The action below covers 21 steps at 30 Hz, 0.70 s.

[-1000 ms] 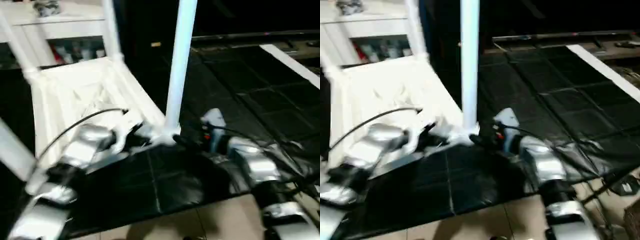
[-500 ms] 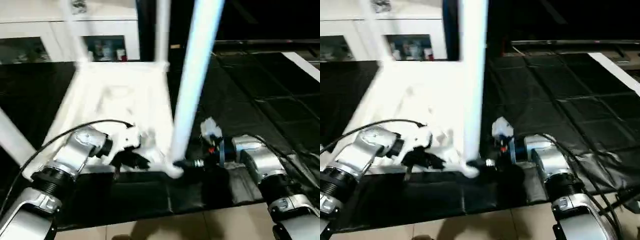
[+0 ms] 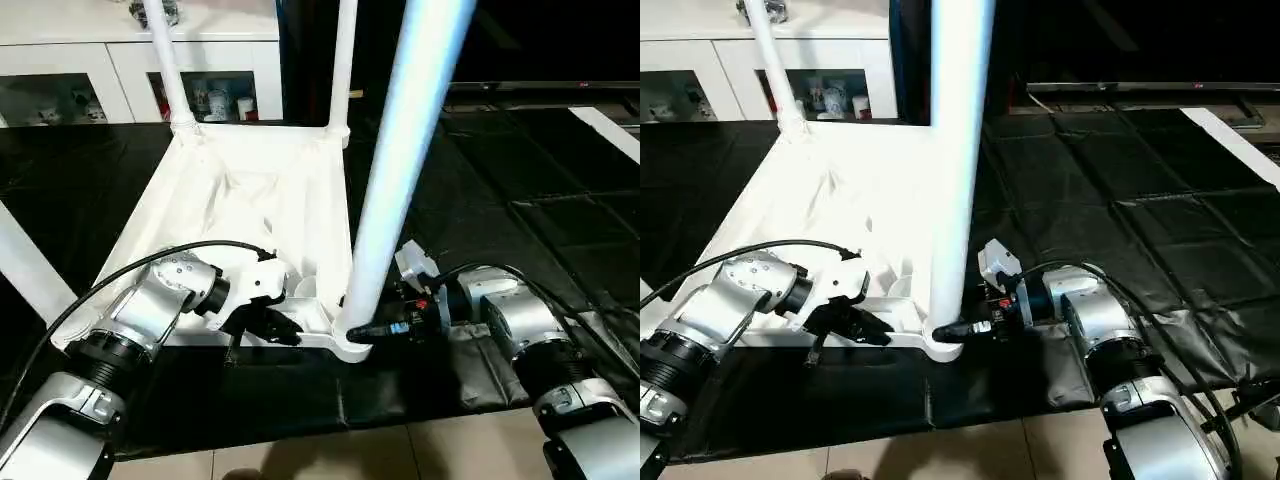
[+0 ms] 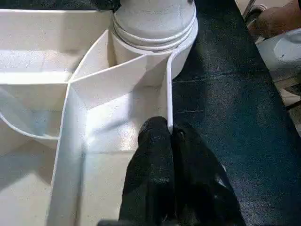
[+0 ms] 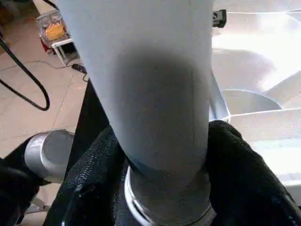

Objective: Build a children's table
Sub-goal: Rotate leg to tighten

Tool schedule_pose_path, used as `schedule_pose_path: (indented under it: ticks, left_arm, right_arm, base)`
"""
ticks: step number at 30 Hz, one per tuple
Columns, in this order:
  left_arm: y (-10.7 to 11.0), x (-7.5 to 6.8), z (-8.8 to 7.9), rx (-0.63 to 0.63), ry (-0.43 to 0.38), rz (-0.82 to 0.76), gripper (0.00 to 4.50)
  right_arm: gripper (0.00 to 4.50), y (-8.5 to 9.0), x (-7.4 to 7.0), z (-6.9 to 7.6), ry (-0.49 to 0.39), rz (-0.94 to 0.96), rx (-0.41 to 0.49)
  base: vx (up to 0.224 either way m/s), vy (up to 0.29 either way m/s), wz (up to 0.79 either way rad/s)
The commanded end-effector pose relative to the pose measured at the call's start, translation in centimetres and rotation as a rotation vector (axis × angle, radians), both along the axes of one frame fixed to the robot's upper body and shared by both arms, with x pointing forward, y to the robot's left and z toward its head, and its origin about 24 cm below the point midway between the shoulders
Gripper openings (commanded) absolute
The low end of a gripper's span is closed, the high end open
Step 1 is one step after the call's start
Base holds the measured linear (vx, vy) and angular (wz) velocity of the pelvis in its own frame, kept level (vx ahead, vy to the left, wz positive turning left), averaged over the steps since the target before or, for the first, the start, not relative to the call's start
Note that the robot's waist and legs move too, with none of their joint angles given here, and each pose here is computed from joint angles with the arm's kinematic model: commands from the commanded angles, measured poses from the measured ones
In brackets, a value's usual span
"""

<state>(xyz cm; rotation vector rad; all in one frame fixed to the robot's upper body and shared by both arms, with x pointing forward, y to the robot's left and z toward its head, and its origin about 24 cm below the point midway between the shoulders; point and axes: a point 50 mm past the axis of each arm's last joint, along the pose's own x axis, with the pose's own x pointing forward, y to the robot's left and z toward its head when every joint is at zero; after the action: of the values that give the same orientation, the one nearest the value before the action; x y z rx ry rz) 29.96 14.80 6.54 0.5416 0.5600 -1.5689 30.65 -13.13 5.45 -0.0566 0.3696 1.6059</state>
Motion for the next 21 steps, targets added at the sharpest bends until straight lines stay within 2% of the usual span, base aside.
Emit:
schedule_pose_path:
  ticks: [1, 9, 16, 18, 19, 21]
  left_arm:
    - [-0.9, -0.6, -0.3, 0.026, 0.02, -0.089, 0.0]
    - [-0.9, -0.4, -0.4, 0.025, 0.021, -0.057, 0.0]
    - [-1.7, 0.6, -0.1, -0.064, 0.052, 0.098, 0.0]
    - [-2.4, 1.3, 0.0, -0.11, 0.042, 0.189, 0.0]
    - [-3.2, 2.1, 0.2, -0.156, 0.03, 0.287, 0.0]
    - [-3.7, 2.6, 0.3, -0.188, 0.033, 0.351, 0.0]
  right_arm:
    - [2.22, -0.1, -0.2, -0.1, 0.023, 0.036, -0.007]
    - [2.1, -0.1, -0.6, -0.4, 0.059, 0.062, 0.002]
    - [2.1, 0.4, -1.1, -0.9, 0.082, -0.014, 0.06]
    - [2.1, 0.8, -1.2, -1.6, 0.074, -0.106, 0.072]
    - [2.09, 1.2, -1.0, -2.5, 0.067, -0.221, 0.065]
    - [2.07, 1.5, -0.8, -3.1, 0.061, -0.314, 0.048]
  base:
    - [0.0, 0.0, 0.0]
    - [0.0, 0.0, 0.0]
    - [0.0, 0.0, 0.0]
    - [0.0, 0.0, 0.0]
    - [0.0, 0.0, 0.0]
    - [0.0, 0.0, 0.0]
